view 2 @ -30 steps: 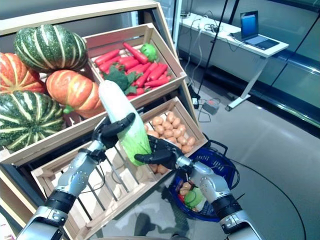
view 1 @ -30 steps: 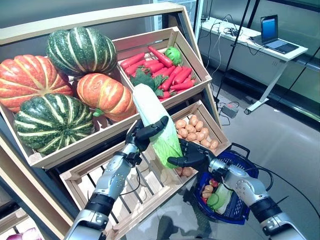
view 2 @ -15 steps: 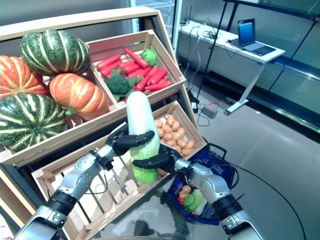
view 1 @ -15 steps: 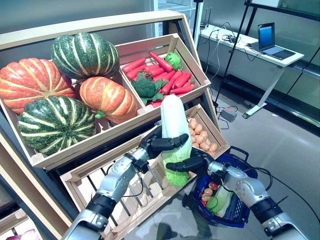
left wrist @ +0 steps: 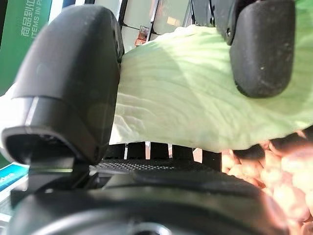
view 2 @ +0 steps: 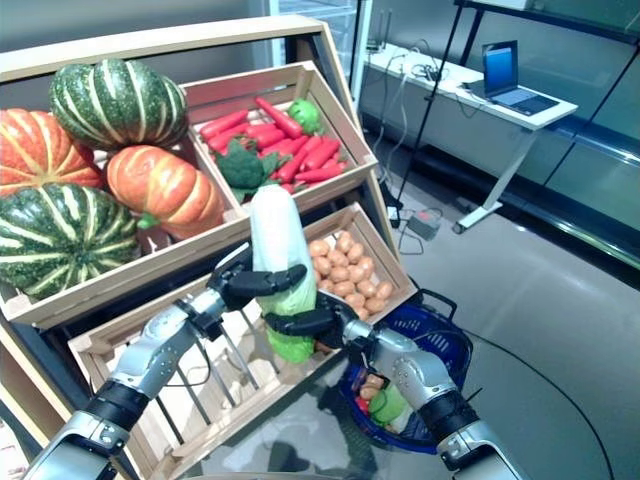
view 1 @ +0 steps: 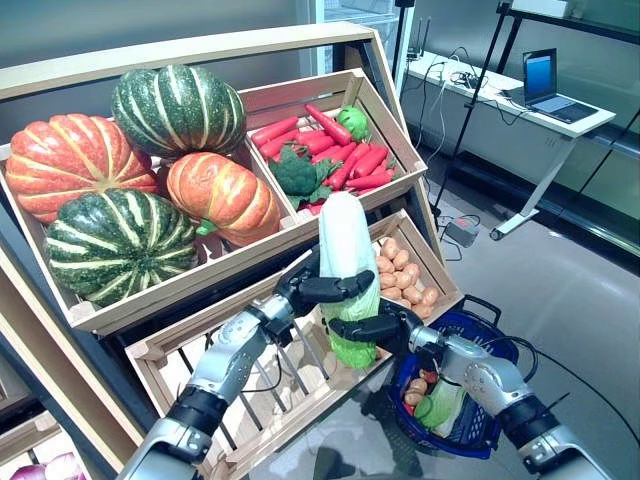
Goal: Put vegetables into the basket
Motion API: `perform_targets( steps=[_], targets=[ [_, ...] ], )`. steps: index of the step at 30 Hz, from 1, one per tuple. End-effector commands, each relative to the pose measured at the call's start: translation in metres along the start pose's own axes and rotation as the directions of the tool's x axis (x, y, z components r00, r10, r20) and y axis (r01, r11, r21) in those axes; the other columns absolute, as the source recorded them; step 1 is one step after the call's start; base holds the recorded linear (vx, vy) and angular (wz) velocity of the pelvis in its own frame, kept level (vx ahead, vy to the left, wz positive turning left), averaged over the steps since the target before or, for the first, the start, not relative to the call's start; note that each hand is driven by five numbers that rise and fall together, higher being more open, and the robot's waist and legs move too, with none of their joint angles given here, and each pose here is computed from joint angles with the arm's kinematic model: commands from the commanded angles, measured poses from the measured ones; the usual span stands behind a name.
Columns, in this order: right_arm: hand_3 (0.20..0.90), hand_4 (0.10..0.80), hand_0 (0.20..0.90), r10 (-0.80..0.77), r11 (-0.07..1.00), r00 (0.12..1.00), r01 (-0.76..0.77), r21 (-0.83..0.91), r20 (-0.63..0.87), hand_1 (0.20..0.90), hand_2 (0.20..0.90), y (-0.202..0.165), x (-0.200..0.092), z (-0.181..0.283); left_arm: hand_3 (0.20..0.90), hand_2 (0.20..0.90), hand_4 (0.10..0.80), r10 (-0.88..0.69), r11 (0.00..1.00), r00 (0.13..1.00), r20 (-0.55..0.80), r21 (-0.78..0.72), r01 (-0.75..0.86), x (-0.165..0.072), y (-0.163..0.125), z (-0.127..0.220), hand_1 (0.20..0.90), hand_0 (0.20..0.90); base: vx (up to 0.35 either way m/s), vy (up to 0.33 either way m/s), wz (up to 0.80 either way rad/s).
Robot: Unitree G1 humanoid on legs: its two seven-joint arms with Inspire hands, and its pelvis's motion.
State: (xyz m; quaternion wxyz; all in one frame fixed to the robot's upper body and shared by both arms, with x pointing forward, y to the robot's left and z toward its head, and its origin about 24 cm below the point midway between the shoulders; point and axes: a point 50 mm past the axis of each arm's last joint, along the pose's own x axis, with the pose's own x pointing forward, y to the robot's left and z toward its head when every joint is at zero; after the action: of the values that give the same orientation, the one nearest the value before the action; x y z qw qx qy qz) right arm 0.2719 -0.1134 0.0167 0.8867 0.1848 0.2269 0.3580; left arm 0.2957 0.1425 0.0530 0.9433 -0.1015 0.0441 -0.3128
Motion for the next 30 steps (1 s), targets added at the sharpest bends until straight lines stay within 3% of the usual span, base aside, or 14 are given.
perform_targets(
  steps=[1,4,5,6,7,17,30],
  targets=[
    [0.3,0.4,0.3,0.218,0.975,0.914,-0.219,-0.034,0.343,0.3,0.3,0.041,0.027,0.088,0.3,0.3,0.4,-0.325,0.944,0.93,0.169,0.003,0.33,0.028,-0.057,0.025,0.3,0.3,0.0,0.0,0.0],
    [0.3,0.4,0.3,0.208,0.977,0.916,-0.211,-0.031,0.344,0.3,0.3,0.041,0.027,0.089,0.3,0.3,0.4,-0.309,0.95,0.937,0.162,0.002,0.313,0.029,-0.057,0.025,0.3,0.3,0.0,0.0,0.0],
    [0.3,0.4,0.3,0.207,0.977,0.916,-0.209,-0.032,0.344,0.3,0.3,0.04,0.027,0.089,0.521,0.521,0.547,-0.299,0.953,0.941,0.157,0.001,0.303,0.029,-0.056,0.024,0.521,0.521,0.0,0.0,0.0],
    [0.3,0.4,0.3,0.205,0.978,0.917,-0.206,-0.033,0.343,0.3,0.3,0.04,0.026,0.089,0.66,0.66,0.64,-0.289,0.956,0.945,0.153,-0.005,0.293,0.029,-0.055,0.023,0.66,0.66,0.0,0.0,0.0],
    [0.3,0.4,0.3,0.197,0.98,0.918,-0.196,-0.036,0.344,0.3,0.3,0.039,0.025,0.088,0.9,0.9,0.8,-0.277,0.959,0.948,0.156,-0.017,0.283,0.029,-0.054,0.023,0.9,0.9,0.0,0.0,0.0],
    [0.3,0.4,0.3,0.087,0.996,0.942,-0.079,-0.038,0.325,0.3,0.3,0.015,0.012,0.077,0.9,0.9,0.8,-0.161,0.985,0.975,0.155,-0.04,0.169,0.017,-0.032,0.018,0.9,0.9,-0.001,0.0,0.0],
    [0.3,0.4,0.3,-0.327,0.944,0.905,0.299,0.14,0.271,0.3,0.3,-0.07,-0.065,0.029,0.9,0.9,0.8,0.261,0.964,0.959,0.113,-0.086,-0.252,-0.038,0.051,0.002,0.9,0.9,-0.003,-0.008,-0.11]
  ],
)
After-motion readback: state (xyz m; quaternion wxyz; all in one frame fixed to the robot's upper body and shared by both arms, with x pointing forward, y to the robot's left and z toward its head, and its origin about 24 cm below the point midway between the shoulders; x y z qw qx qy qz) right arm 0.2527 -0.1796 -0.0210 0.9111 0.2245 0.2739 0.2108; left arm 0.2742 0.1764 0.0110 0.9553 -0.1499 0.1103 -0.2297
